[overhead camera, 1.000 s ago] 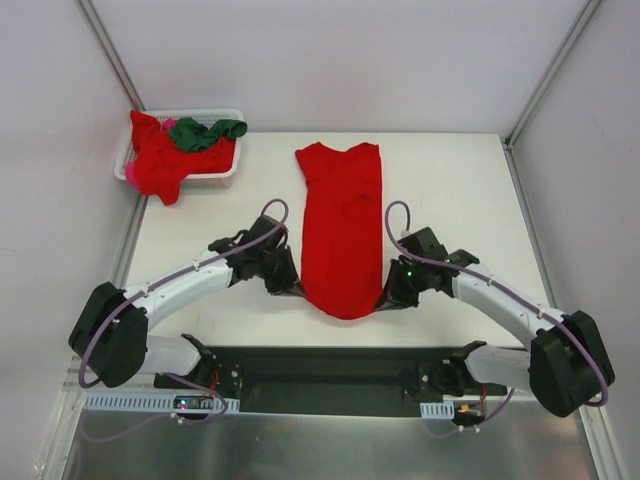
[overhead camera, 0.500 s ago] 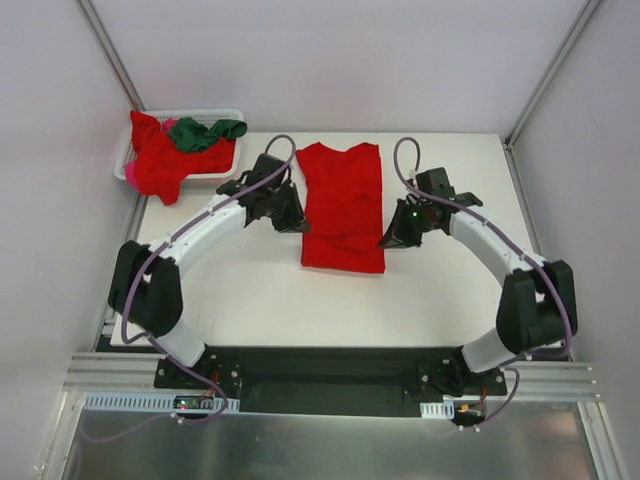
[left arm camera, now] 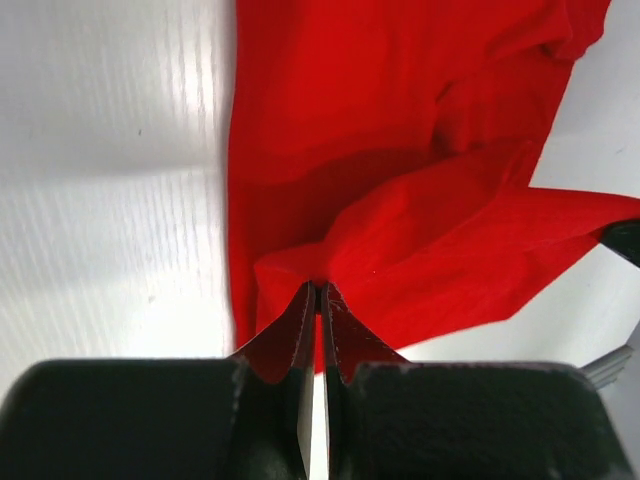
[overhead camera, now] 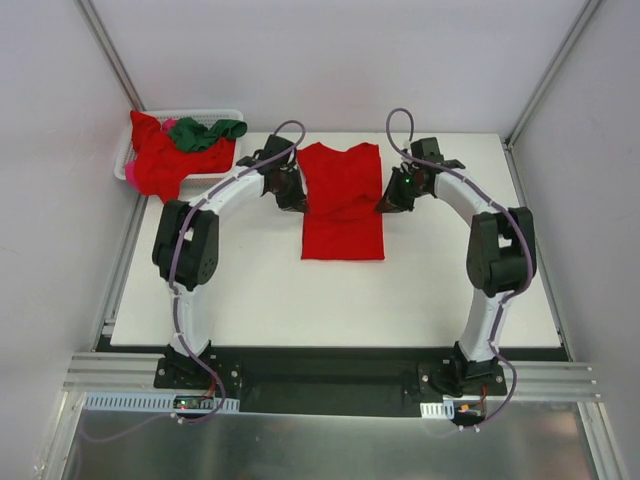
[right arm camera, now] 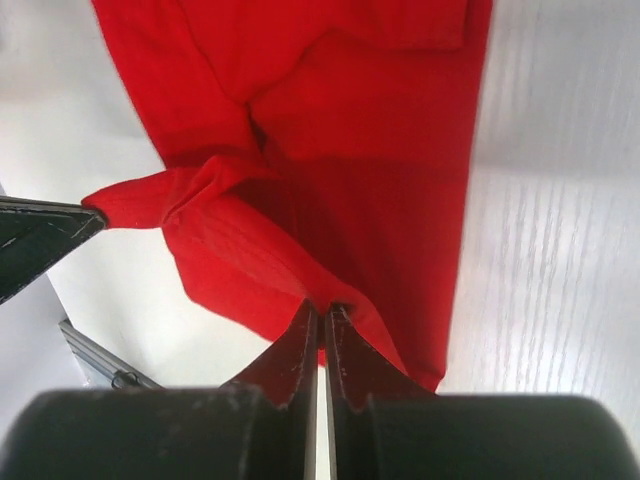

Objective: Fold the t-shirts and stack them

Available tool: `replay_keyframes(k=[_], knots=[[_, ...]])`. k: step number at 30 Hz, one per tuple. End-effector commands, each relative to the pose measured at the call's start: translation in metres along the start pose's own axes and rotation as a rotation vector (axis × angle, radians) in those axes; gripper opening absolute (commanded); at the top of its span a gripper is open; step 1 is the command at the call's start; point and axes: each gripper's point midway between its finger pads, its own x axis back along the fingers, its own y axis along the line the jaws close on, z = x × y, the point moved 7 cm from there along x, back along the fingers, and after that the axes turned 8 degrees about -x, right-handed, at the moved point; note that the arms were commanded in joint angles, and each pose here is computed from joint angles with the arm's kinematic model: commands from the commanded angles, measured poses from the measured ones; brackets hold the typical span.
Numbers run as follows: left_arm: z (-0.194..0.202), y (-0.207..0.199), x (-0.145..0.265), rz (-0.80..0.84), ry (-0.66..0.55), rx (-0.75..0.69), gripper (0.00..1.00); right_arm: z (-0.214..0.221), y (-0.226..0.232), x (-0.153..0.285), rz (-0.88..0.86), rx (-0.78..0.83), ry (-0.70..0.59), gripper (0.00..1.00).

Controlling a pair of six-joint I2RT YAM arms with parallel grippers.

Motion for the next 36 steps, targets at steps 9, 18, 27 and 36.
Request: replay_keyframes(k=[9, 18, 27, 36], knots=[[-0.029, 0.007, -0.027, -0.038, -0.037, -0.043, 0.00, -0.038, -0.019, -0.030, 0.026, -0.029, -0.018, 0.02], [-0.090, 0.010, 0.012, 0.017, -0.187, -0.041, 0.99, -0.085, 0.020, 0.010, -0.111, -0.085, -0.175, 0.91], [-0.016, -0.011, 0.070, 0.056, -0.121, 0.004, 0.99, -0.012, 0.019, 0.051, -0.087, 0.006, -0.138, 0.96], [0.117, 0.005, 0.045, -0.071, 0.131, 0.060, 0.69, 0.111, -0.059, 0.032, 0.081, -0.028, 0.083, 0.73]])
